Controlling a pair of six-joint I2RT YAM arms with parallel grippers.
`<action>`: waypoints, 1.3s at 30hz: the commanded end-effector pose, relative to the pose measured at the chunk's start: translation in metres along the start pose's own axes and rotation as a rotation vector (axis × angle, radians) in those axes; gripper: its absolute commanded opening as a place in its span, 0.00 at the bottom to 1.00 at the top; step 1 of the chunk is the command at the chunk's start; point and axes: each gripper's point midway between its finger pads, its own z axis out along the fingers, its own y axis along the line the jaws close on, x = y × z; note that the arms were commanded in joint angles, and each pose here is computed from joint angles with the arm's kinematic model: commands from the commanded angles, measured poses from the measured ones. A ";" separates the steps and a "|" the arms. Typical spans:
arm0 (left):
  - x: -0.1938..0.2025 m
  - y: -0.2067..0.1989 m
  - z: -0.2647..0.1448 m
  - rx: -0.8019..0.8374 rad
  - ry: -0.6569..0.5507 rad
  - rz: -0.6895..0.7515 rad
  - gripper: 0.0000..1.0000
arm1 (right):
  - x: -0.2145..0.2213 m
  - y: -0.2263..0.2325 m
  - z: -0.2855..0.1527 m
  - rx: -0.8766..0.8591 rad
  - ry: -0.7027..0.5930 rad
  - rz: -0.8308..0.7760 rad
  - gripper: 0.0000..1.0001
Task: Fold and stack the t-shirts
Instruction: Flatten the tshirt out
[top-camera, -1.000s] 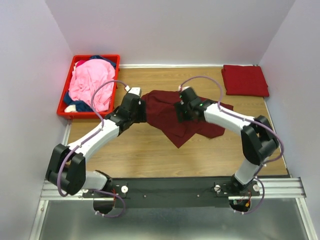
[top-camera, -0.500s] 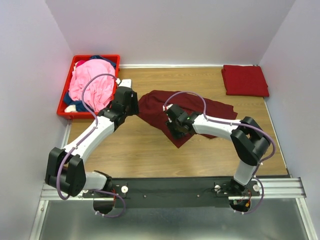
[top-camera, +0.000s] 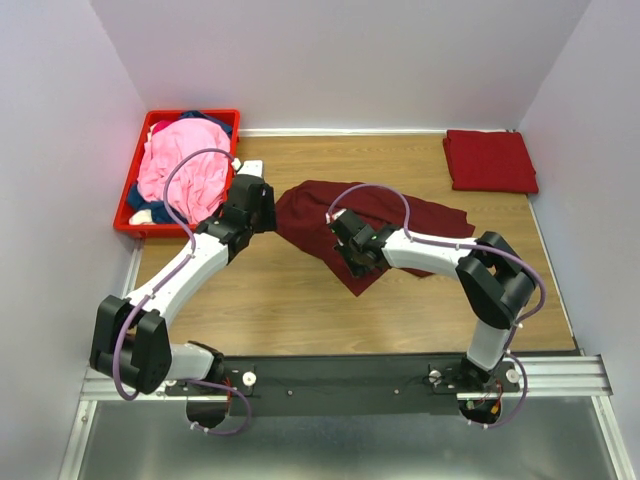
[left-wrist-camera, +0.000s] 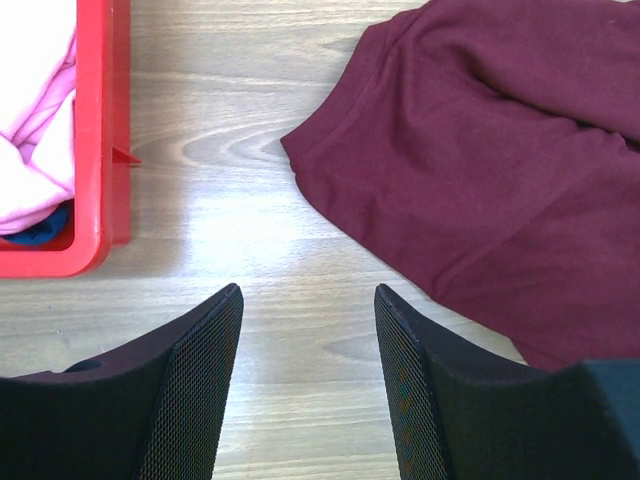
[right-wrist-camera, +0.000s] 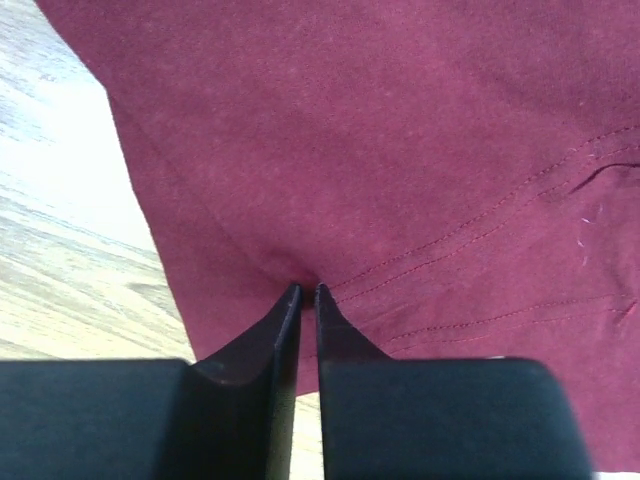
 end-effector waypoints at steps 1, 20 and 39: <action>-0.002 0.002 -0.002 -0.002 -0.008 0.006 0.64 | -0.003 -0.009 -0.004 0.048 -0.014 -0.008 0.08; -0.016 0.014 -0.013 -0.055 -0.060 -0.014 0.63 | -0.047 0.144 -0.094 -0.523 -0.050 -0.065 0.01; -0.022 0.057 -0.033 -0.126 -0.071 -0.075 0.63 | -0.076 0.118 -0.102 -0.325 -0.173 0.006 0.70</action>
